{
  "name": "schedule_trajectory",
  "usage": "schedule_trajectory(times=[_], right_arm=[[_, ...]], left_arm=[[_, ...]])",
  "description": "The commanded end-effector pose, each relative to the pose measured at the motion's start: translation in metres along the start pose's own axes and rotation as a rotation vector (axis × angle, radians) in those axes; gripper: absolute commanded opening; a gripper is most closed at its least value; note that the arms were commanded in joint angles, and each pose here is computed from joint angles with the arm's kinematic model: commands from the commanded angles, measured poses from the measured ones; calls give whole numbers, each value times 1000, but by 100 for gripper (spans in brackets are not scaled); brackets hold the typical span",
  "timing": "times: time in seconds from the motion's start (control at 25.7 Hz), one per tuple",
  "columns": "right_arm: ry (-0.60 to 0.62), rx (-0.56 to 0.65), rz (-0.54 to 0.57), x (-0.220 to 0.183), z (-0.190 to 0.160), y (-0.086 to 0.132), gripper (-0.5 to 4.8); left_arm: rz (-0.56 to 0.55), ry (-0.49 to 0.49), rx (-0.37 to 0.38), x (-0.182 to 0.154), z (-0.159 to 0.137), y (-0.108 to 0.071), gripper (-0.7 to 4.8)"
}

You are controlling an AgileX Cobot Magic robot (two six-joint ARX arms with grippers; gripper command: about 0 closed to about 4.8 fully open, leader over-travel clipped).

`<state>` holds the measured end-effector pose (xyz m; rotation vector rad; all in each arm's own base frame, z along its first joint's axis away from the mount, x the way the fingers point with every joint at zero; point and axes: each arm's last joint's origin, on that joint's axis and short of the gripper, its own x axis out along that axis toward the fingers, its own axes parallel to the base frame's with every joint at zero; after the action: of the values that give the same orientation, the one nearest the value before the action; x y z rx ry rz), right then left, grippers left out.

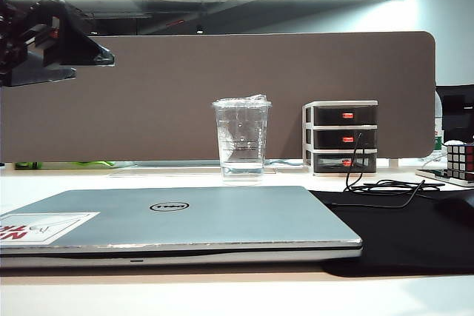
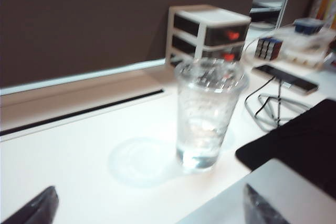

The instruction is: Pick up the coffee cup and place it on the right side of the laptop.

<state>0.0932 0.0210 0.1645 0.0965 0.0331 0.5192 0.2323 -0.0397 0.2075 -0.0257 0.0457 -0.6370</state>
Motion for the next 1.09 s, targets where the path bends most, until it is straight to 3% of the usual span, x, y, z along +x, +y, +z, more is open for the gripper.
schedule_trajectory(times=[0.04,0.08,0.19,0.51,0.66,1.09], right_arm=[[-12,-2,3,0,0,0,-1],[-11,-1,4,0,0,0,-1],[-9,0,3,0,0,0,-1],[-5,2,4,0,-1,0,-1],[-5,1,4,0,-1,0,-1],[-4,2,7,0,-1,0,-1]], left_arm=[[26,-57,131,10,0,-2,479],[-7,-67,196,14,-4,-1,479],[-51,-93,237,21,-11,1,479],[-199,-55,204,67,-23,21,479],[-363,-70,176,100,-20,35,479],[-415,-71,177,137,-28,51,479]])
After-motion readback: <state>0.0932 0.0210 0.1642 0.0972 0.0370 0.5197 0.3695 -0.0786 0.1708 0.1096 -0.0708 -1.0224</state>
